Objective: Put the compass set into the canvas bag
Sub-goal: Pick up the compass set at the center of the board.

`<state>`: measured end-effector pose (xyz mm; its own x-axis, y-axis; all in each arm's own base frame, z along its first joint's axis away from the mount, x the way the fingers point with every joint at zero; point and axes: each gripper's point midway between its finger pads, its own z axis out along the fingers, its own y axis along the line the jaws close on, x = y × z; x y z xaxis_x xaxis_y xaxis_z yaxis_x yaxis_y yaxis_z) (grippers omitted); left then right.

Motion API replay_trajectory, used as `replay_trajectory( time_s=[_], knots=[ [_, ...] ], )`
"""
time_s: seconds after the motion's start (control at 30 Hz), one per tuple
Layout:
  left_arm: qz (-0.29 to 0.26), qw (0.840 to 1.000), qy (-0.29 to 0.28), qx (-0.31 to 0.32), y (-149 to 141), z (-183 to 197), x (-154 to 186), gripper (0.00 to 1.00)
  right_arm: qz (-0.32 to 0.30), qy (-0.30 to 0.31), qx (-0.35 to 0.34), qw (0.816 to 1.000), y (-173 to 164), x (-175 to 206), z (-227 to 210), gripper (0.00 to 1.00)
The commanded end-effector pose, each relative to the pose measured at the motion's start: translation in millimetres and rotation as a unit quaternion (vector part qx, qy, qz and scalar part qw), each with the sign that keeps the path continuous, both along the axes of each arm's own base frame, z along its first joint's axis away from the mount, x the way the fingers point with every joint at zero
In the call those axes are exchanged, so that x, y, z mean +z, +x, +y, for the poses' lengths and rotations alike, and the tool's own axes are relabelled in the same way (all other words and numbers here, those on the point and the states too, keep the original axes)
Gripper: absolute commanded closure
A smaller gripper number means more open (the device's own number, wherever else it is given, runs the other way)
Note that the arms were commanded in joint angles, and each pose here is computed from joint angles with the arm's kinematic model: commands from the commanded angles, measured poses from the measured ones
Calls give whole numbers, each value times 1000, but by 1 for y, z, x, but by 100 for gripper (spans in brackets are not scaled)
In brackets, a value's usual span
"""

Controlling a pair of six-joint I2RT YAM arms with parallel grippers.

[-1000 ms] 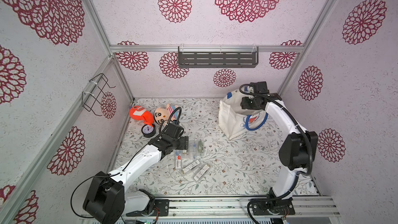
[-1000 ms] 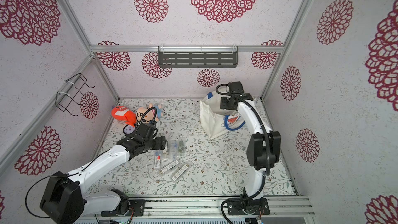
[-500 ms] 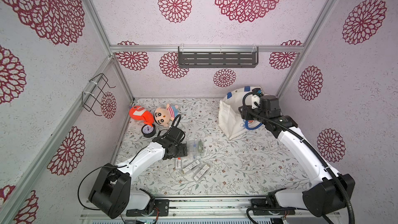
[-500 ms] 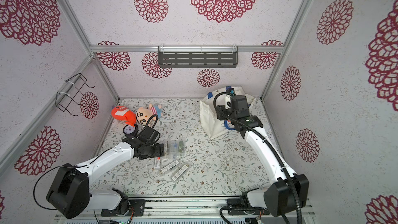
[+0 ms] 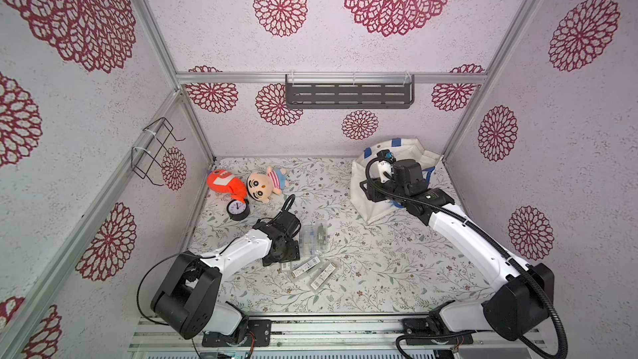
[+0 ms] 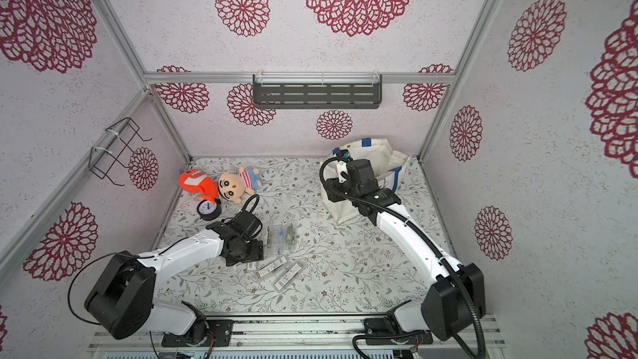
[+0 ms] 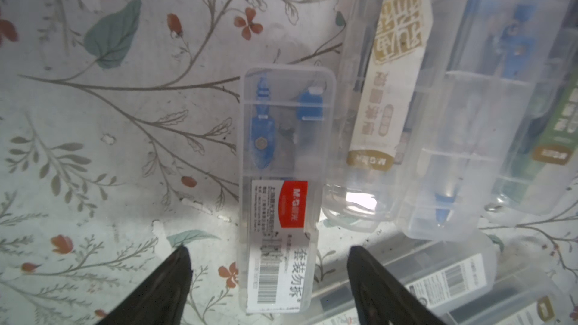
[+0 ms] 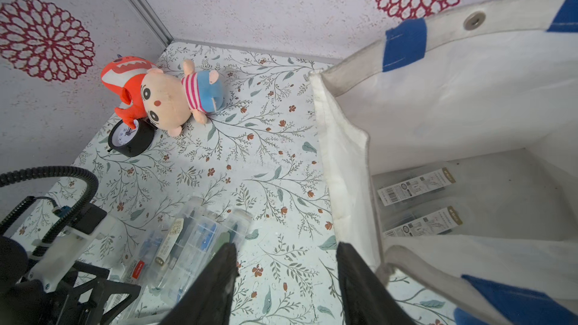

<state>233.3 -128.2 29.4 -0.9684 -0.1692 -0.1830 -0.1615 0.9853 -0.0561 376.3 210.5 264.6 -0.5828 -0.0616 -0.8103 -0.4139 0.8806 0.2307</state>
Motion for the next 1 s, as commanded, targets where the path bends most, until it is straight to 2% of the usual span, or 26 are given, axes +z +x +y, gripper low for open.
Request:
replay_trajectory(
  time_s=[0.0, 0.4, 0.97],
  knots=[
    [14, 1000, 11, 13, -6, 3, -13, 22, -16, 16, 8, 1000, 0, 14, 7, 46],
    [11, 1000, 15, 15, 1, 0, -33, 39, -4, 20, 16, 1000, -2, 5, 14, 48],
    [-90, 996, 0, 3, 21, 3, 4, 56, 20, 36, 42, 998, 1, -4, 29, 49]
  ],
)
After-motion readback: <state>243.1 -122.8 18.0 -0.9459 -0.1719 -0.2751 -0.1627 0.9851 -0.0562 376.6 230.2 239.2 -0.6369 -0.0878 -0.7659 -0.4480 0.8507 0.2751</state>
